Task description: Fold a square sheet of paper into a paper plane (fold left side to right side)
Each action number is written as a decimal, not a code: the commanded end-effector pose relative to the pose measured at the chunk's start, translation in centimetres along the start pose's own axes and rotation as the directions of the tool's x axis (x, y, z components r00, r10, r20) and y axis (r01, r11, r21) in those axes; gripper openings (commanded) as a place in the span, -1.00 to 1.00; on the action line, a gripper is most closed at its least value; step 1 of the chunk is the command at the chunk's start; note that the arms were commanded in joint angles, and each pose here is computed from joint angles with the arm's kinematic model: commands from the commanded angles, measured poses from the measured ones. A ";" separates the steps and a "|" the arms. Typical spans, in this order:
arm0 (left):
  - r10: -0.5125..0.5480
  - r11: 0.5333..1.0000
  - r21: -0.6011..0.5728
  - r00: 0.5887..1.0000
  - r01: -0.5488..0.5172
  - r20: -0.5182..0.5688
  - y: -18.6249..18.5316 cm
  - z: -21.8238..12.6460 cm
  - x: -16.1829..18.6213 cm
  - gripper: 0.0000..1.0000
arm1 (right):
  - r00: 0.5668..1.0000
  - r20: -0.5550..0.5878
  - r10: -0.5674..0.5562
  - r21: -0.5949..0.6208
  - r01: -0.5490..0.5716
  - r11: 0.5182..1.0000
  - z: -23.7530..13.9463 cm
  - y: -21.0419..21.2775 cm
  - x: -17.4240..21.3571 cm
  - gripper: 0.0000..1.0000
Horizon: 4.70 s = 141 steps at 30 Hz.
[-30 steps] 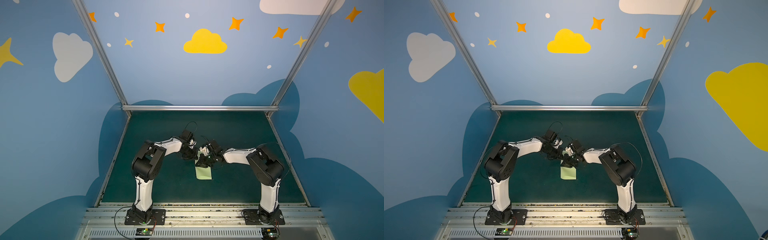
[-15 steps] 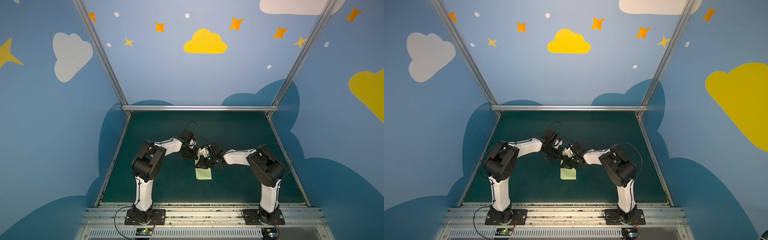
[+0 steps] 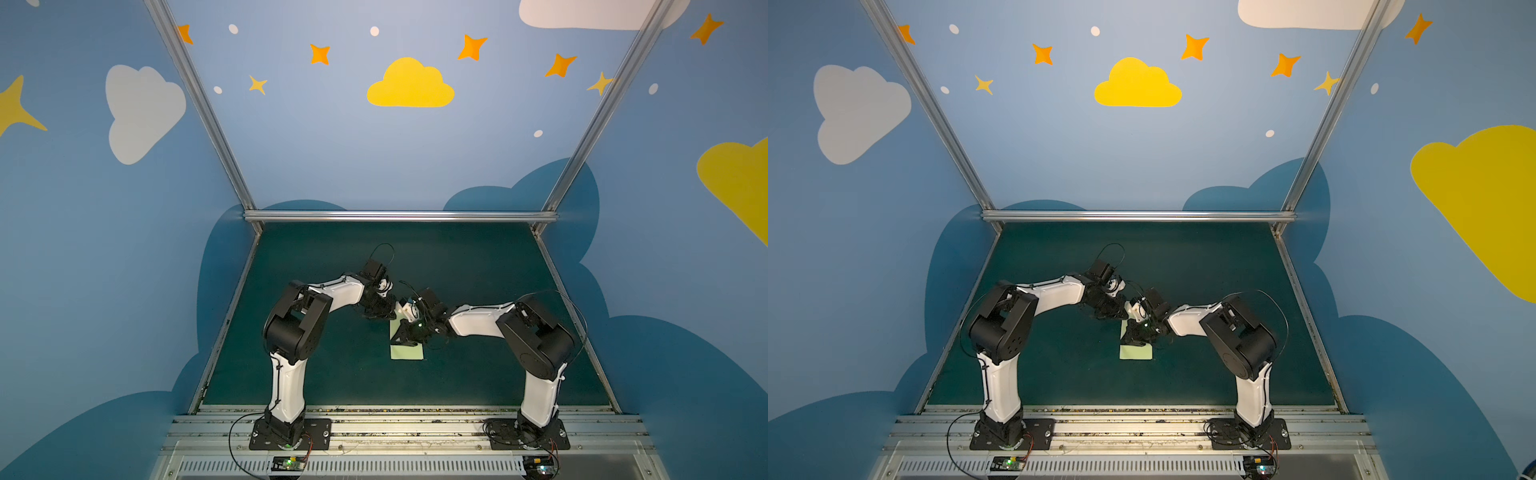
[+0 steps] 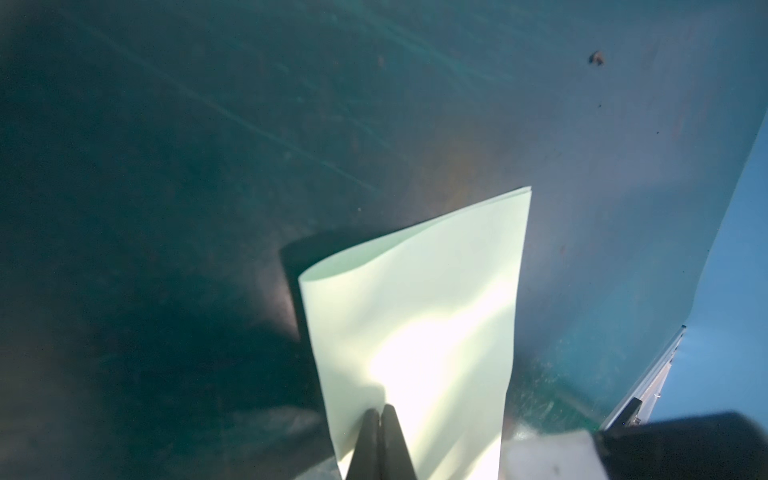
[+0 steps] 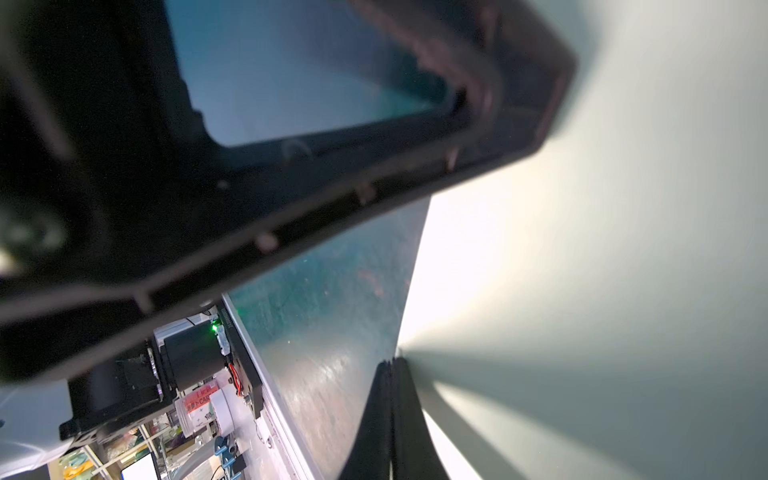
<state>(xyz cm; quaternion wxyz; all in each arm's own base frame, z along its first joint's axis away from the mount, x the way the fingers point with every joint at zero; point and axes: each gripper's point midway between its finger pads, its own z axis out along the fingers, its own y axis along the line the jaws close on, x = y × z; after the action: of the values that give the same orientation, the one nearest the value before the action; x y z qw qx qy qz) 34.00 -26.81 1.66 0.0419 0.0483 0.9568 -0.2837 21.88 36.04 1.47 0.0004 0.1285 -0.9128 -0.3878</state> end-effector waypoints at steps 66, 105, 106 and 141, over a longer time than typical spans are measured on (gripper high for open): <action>-0.071 0.994 0.080 0.997 0.069 0.021 -1.3 -2.4 3.7 -0.93 | 0.991 -0.060 0.119 0.110 -0.112 0.988 0.5 -2.8 3.5 -1.00; -0.152 0.988 -0.036 0.988 0.153 0.024 4.8 0.3 -0.7 -0.93 | 0.989 -0.078 0.122 0.119 -0.112 0.987 0.8 -3.2 4.1 -1.00; -0.154 0.987 -0.035 0.988 0.155 0.029 5.0 0.1 -1.1 -0.93 | 0.989 -0.078 0.122 0.123 -0.112 0.986 0.7 -3.3 4.1 -1.00; -0.030 0.994 0.107 0.993 0.018 0.116 -2.1 -8.0 -2.5 0.02 | 0.951 0.256 0.174 0.135 -0.214 0.967 -9.0 -1.0 2.9 -0.01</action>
<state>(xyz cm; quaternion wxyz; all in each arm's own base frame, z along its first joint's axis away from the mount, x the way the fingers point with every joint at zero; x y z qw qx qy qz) 37.18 -24.09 10.57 0.1140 0.0107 0.9352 -0.3351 20.26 30.60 8.54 -0.0815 0.0456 -0.9287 -0.3589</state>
